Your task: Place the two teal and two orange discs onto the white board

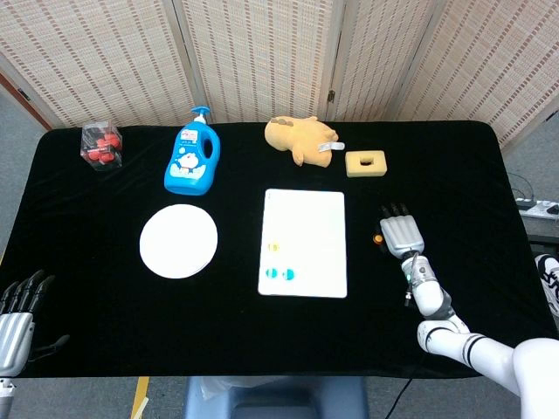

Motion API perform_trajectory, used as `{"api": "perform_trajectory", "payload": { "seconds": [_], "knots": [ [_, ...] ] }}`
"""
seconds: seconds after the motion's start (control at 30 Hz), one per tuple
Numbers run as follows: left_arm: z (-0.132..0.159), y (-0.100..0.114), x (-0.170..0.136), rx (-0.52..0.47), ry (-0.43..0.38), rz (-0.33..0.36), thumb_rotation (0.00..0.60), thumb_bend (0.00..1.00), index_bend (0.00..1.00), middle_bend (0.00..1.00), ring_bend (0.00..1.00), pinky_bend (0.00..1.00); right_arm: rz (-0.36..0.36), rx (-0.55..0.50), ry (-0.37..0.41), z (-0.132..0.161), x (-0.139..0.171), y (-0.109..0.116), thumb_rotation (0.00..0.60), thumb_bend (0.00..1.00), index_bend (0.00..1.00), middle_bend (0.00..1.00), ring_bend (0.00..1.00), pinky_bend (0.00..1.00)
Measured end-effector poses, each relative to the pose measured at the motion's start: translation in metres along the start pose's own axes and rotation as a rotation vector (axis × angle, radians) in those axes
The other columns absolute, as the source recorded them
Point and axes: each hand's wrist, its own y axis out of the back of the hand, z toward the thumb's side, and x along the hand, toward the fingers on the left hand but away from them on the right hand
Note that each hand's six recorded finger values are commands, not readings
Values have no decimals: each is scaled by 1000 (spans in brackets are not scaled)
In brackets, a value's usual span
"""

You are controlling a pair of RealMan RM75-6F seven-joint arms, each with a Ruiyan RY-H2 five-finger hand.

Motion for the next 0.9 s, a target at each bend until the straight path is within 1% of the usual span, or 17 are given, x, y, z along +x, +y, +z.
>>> {"api": "perform_trajectory", "payload": {
  "seconds": [0.2,0.37,0.47,0.57,0.67,0.77,0.8,0.9],
  "knots": [
    [0,-1,0,-1,1,-3,600,135,0,0,70,0,4,2,-3,1,-2,0,600,283,468,115,0,0],
    [-1,-1,0,-1,2,-1,600,135,0,0,69,0,-7,-9,4,2,0,3,600,298,485,124,0,0],
    [-1,0,0,-1,1,0,600,135,0,0,69,0,-19,-17,18,4,2,8,600,298,487,125,0,0],
    [0,1,0,-1,-1,3,600,134,0,0,69,0,-30,-32,47,11,7,14,600,298,487,126,0,0],
    [0,1,0,-4,-1,5,600,135,0,0,68,0,-39,-49,99,27,13,22,600,298,487,127,0,0],
    [0,2,0,-6,-2,8,600,135,0,0,68,0,-44,-60,170,53,20,30,600,298,487,127,0,0],
    [1,2,0,-5,-3,9,600,135,0,0,68,0,-47,-58,198,65,21,34,600,298,487,127,0,0],
    [0,3,-1,-2,-3,8,600,134,0,0,68,0,-60,-29,248,90,21,44,600,298,487,125,0,0]
  ]
}}
